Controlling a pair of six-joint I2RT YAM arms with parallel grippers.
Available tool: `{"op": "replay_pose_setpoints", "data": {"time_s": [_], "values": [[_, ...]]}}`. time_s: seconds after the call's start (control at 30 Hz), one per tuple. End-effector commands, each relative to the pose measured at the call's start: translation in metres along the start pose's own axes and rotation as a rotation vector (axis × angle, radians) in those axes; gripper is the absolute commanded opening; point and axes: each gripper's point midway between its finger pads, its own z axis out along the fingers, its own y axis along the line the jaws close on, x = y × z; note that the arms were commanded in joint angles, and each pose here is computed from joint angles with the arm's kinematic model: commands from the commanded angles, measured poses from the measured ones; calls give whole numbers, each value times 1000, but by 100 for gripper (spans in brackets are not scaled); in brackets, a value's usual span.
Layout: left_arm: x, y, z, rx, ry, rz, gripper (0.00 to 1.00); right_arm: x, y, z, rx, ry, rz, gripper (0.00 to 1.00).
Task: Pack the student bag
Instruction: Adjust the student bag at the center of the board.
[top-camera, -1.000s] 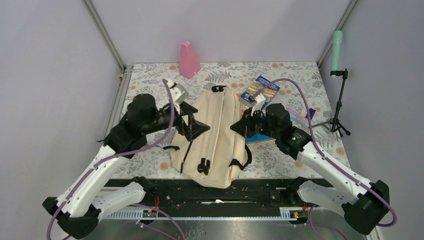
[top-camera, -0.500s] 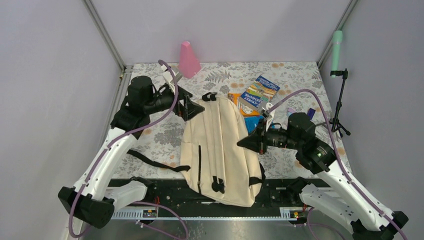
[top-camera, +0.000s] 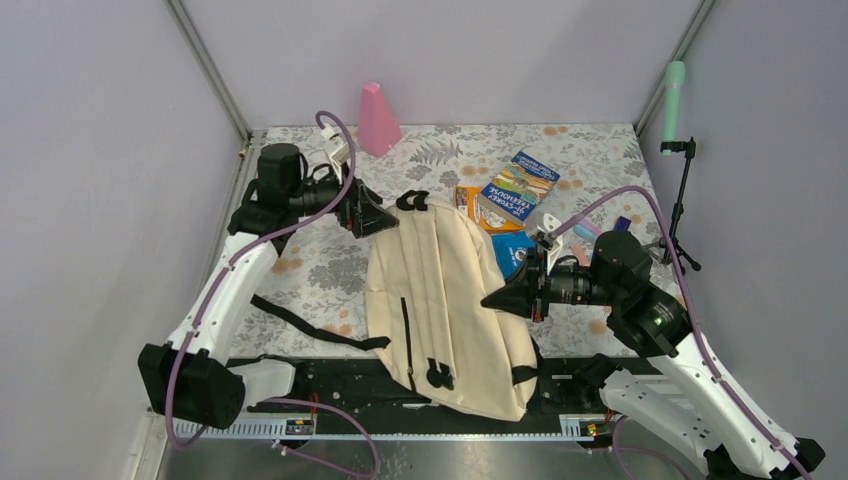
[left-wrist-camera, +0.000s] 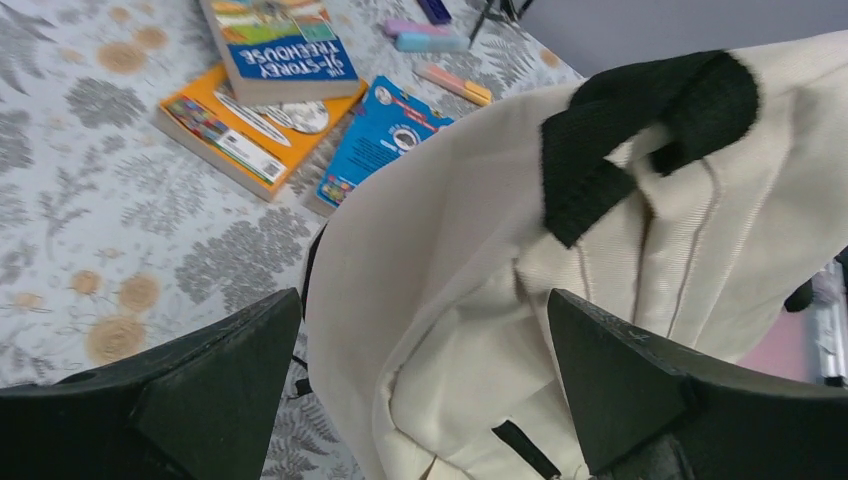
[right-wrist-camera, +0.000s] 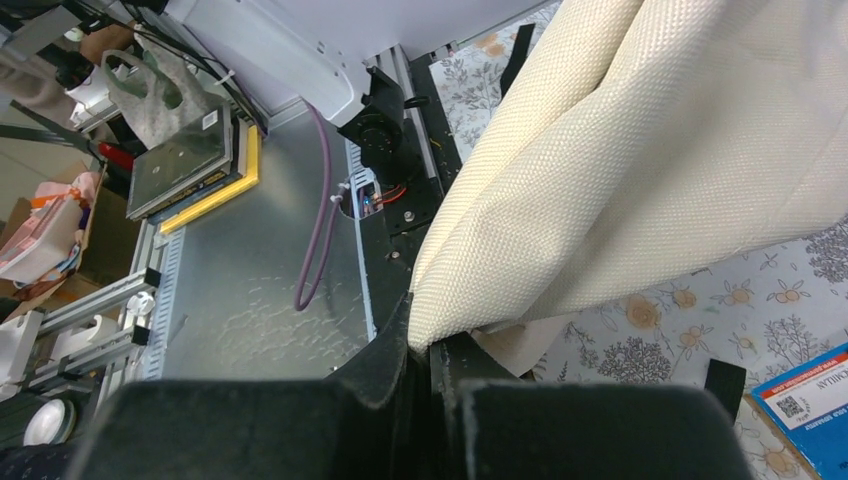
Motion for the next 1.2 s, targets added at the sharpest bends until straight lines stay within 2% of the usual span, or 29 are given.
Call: {"op": "replay_pose_setpoints", "data": {"time_s": [0.0, 0.3, 0.57, 0.7, 0.77, 0.93, 0.97, 1.03, 1.07, 1.13, 1.17], "values": [[11, -12, 3, 127, 42, 3, 99, -33, 36, -11, -123, -79, -119, 0], [31, -4, 8, 153, 138, -68, 99, -30, 45, -14, -166, -69, -122, 0], [26, -29, 6, 313, 110, -80, 98, -27, 42, -13, -163, -62, -118, 0], [29, -34, 10, 337, 121, -100, 87, -25, 38, -11, -146, -58, -108, 0], [28, -36, 10, 352, 122, -102, 77, -26, 37, -10, -140, -61, -109, 0], [23, -41, 6, 351, 108, -70, 33, -26, 17, -11, -25, -77, -111, 1], [22, -41, 6, 342, 105, -60, 25, -26, 8, -11, 28, -84, -108, 6], [19, -38, 4, 304, 98, -41, 10, -26, -12, -14, 144, -104, -105, 33], [17, -36, 4, 278, 94, -31, 3, -27, -20, -16, 197, -116, -103, 43], [10, -34, -1, 229, 81, 0, 0, -27, -35, -22, 286, -138, -100, 70], [7, -34, -3, 205, 71, 18, 0, -27, -41, -25, 327, -149, -97, 78]]}}
